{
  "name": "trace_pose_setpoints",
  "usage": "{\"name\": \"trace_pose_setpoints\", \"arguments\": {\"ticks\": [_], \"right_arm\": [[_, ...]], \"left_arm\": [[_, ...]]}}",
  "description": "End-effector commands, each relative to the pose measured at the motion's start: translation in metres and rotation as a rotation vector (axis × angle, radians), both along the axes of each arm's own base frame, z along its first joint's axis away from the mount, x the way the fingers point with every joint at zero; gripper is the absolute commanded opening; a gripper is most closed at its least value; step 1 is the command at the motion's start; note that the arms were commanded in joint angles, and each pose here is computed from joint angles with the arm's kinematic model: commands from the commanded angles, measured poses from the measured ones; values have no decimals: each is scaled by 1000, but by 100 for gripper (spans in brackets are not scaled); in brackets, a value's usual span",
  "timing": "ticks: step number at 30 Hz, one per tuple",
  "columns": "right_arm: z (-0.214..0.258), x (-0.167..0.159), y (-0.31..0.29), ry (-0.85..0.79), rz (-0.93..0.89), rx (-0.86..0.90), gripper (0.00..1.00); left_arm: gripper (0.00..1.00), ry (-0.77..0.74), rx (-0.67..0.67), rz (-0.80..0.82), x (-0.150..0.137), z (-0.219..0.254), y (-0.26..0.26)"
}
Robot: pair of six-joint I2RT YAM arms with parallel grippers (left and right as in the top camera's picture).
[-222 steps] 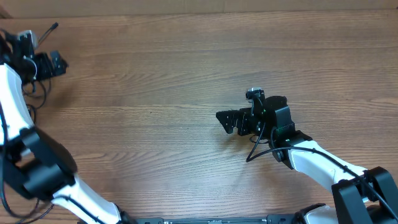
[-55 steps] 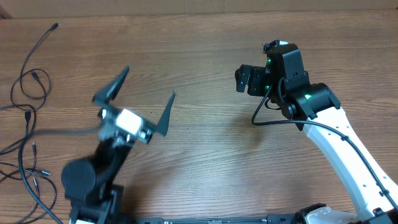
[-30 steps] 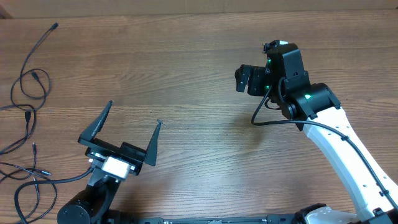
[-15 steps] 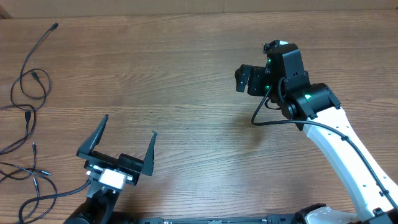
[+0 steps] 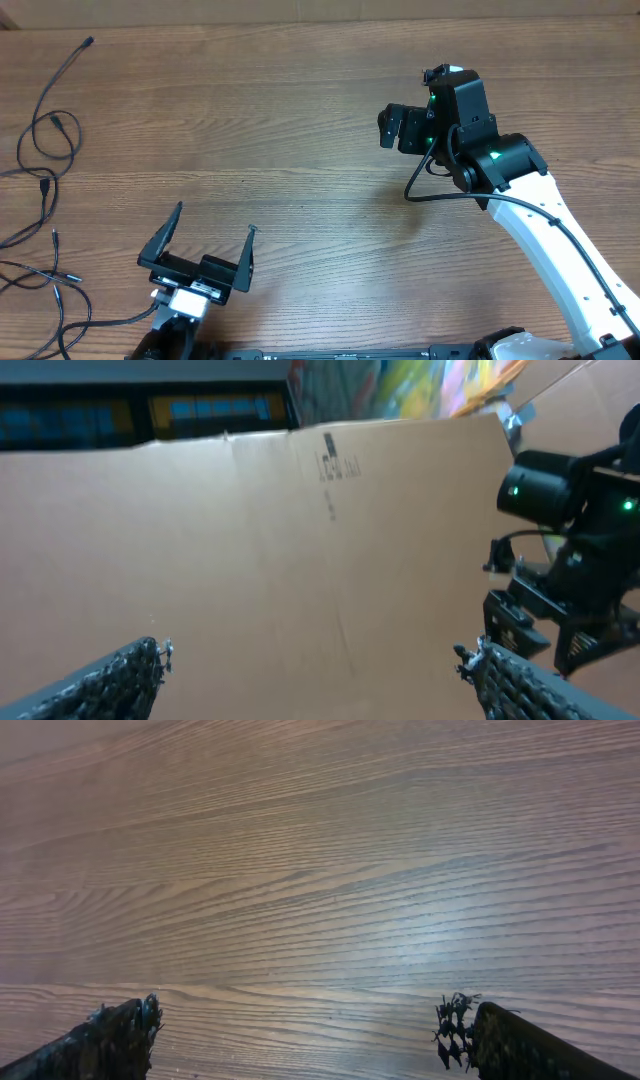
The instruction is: Untangle cables
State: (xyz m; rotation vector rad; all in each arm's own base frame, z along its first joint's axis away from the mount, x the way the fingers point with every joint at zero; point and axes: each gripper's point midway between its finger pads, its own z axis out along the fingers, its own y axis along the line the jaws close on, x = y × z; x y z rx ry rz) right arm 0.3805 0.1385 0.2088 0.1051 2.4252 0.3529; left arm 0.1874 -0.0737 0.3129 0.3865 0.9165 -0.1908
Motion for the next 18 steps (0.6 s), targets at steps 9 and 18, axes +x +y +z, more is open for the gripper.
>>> {"name": "trace_pose_setpoints", "arguments": {"ticks": [9, 18], "right_arm": [[19, 2, -2, -48, -6, 7, 100], [19, 2, -2, -48, -6, 7, 100]], "left_arm": [[100, 121, -35, 100, 21, -23, 19], [99, 295, -13, 137, 40, -62, 24]]}}
